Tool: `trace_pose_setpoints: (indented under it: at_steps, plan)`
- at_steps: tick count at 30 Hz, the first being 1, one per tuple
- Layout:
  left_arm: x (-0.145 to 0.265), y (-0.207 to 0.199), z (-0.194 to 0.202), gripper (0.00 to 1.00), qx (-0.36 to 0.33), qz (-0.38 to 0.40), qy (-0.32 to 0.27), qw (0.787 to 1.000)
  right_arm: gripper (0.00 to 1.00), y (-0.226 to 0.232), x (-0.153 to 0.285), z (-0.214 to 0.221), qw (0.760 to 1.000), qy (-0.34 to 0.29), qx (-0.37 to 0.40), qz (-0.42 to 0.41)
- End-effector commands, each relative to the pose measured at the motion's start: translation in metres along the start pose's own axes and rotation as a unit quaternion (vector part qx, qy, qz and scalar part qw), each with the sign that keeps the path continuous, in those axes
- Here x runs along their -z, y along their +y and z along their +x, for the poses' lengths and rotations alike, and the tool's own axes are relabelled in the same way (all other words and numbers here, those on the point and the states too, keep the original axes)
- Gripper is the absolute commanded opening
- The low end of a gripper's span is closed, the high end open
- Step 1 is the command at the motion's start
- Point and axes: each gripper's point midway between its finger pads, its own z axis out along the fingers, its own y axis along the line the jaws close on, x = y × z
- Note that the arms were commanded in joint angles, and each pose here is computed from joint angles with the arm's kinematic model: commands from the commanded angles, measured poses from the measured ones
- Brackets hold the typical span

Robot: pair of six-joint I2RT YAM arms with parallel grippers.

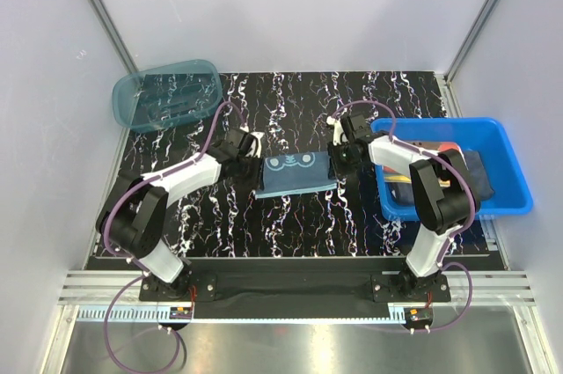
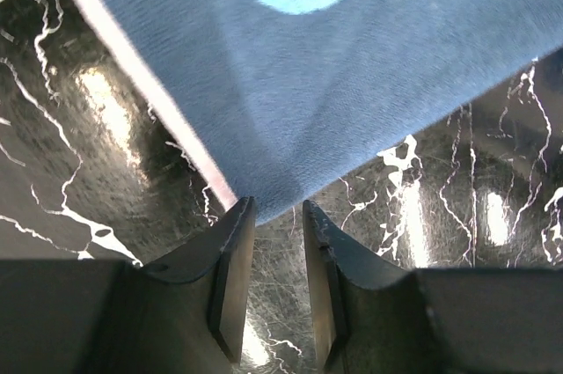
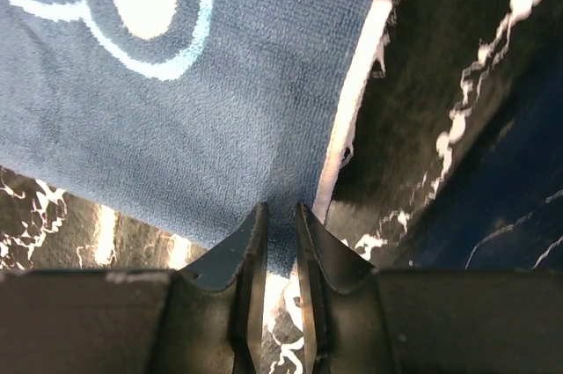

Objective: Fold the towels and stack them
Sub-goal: Fold the towel

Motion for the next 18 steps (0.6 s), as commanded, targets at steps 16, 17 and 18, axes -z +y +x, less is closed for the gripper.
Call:
trace_pose_setpoints:
  at_steps: [16,17,18]
  plan:
    - [0.002,-0.027,-0.058,0.37,0.053,0.026,-0.059,0.996,0.28,0.055,0.016,-0.013,0.991,-0.031,-0.083,-0.103]
    - [-0.012,-0.012,-0.052,0.36,0.062,0.000,-0.041,0.997,0.28,0.054,0.010,-0.003,0.990,-0.019,-0.087,-0.106]
    - [-0.016,-0.002,-0.056,0.35,0.063,-0.023,-0.044,0.997,0.28,0.052,0.007,0.000,0.991,-0.016,-0.088,-0.103]
